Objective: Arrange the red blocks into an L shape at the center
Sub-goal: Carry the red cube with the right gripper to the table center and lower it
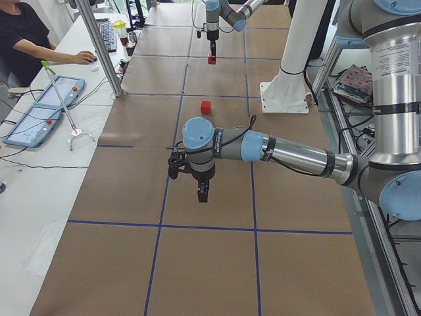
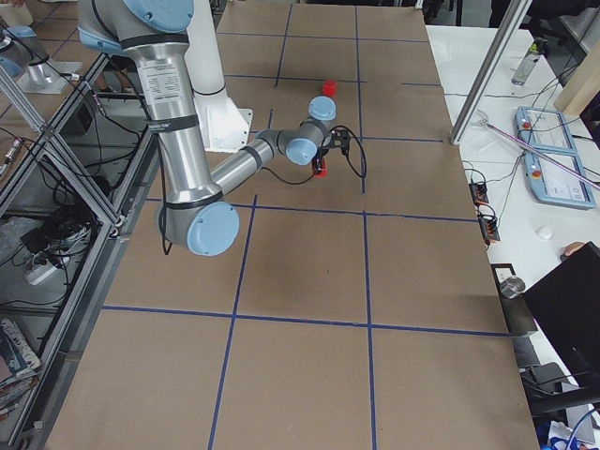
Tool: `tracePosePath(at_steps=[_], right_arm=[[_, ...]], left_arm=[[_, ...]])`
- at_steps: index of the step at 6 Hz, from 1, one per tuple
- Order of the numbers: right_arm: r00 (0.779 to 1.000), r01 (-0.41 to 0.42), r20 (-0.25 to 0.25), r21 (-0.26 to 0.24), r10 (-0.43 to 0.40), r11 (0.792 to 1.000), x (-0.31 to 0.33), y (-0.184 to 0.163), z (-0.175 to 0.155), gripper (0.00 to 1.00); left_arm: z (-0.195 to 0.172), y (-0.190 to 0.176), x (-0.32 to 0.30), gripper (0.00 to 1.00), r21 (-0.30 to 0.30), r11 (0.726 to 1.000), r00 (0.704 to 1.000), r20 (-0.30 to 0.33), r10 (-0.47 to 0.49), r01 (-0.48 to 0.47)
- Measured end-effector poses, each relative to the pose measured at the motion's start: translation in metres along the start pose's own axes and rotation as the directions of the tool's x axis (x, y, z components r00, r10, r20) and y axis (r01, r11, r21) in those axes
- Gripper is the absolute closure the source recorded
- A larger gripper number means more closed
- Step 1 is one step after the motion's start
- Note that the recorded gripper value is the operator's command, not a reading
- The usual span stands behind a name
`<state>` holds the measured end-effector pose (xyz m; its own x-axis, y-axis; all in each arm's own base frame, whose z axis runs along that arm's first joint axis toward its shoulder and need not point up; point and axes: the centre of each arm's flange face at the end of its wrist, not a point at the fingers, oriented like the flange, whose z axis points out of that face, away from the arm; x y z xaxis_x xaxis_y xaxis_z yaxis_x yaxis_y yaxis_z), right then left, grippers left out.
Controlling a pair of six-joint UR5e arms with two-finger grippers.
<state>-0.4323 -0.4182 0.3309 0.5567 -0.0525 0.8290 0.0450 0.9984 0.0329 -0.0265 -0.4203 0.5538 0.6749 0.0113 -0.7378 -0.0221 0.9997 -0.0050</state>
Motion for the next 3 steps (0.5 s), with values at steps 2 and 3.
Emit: tracePosePath(at_steps=[2,3], right_arm=[[0.996,-0.085,-0.035,0.015,0.085,0.996,-0.129,0.019,0.021,1.0],[0.994,-0.098,-0.055,0.013,0.098,0.995,-0.165,0.013,0.037,1.0]], left_arm=[[-0.001,0.0,0.001,0.0,0.002,1.0,1.0,-0.004,0.002,-0.002],[-0.001,0.0,0.002,0.0,0.004,1.0,1.0,-0.007,0.004,-0.004]])
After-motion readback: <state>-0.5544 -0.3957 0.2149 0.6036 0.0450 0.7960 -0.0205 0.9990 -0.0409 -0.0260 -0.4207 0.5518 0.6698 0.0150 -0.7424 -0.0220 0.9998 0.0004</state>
